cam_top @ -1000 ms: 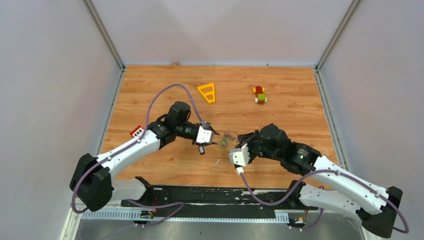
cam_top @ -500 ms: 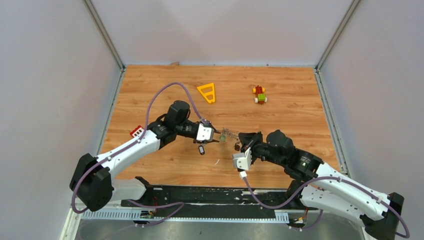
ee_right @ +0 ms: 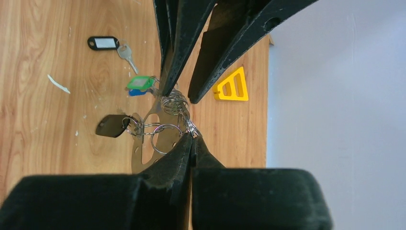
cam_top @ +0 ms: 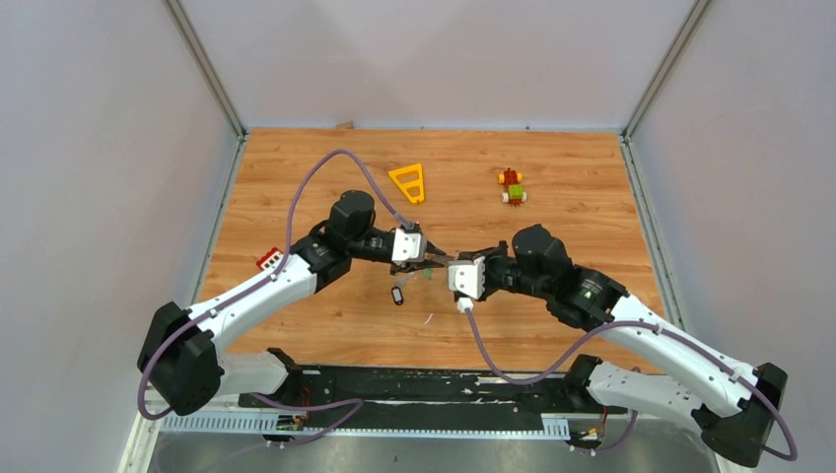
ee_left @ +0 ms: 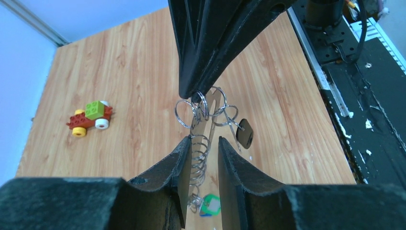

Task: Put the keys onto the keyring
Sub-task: Adjust the keyring.

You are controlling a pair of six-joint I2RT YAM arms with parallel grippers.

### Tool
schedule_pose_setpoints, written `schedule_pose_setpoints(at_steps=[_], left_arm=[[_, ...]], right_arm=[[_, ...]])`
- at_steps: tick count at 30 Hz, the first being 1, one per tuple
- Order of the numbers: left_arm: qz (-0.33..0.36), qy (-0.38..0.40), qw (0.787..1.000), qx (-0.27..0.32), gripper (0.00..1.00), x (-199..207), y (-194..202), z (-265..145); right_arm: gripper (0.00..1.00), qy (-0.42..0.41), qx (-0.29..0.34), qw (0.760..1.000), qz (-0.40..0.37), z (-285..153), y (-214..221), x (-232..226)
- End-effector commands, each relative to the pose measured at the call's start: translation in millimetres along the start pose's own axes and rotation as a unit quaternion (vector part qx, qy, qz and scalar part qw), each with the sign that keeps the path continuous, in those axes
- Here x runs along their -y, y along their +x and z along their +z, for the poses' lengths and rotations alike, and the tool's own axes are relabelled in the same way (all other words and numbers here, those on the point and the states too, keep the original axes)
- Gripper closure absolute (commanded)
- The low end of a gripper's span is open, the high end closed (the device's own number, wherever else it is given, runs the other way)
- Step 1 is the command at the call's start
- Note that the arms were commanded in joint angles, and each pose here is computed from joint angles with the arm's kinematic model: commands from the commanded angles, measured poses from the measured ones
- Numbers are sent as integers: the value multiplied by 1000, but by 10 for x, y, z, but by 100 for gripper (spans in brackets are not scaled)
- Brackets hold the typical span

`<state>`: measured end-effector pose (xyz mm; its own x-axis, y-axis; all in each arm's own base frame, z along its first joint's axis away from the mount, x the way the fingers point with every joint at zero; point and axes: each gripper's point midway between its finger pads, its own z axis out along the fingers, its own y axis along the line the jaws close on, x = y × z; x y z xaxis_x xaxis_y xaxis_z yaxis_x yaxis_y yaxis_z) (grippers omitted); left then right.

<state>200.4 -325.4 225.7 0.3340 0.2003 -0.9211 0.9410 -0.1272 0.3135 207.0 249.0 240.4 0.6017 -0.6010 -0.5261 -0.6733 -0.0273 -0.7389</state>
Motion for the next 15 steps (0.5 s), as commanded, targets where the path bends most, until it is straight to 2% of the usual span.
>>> schedule_pose_setpoints(at_steps=[1, 6, 15], left_arm=[[19, -20, 999, 38, 66, -144, -247, 27], [15, -38, 997, 60, 66, -213, -323, 42], [22, -6, 998, 67, 67, -74, -332, 37]], right_arm=[[100, -6, 45, 997, 70, -17, -215, 116], [100, -16, 50, 993, 106, 20, -202, 124], [100, -17, 52, 988, 147, 41, -170, 180]])
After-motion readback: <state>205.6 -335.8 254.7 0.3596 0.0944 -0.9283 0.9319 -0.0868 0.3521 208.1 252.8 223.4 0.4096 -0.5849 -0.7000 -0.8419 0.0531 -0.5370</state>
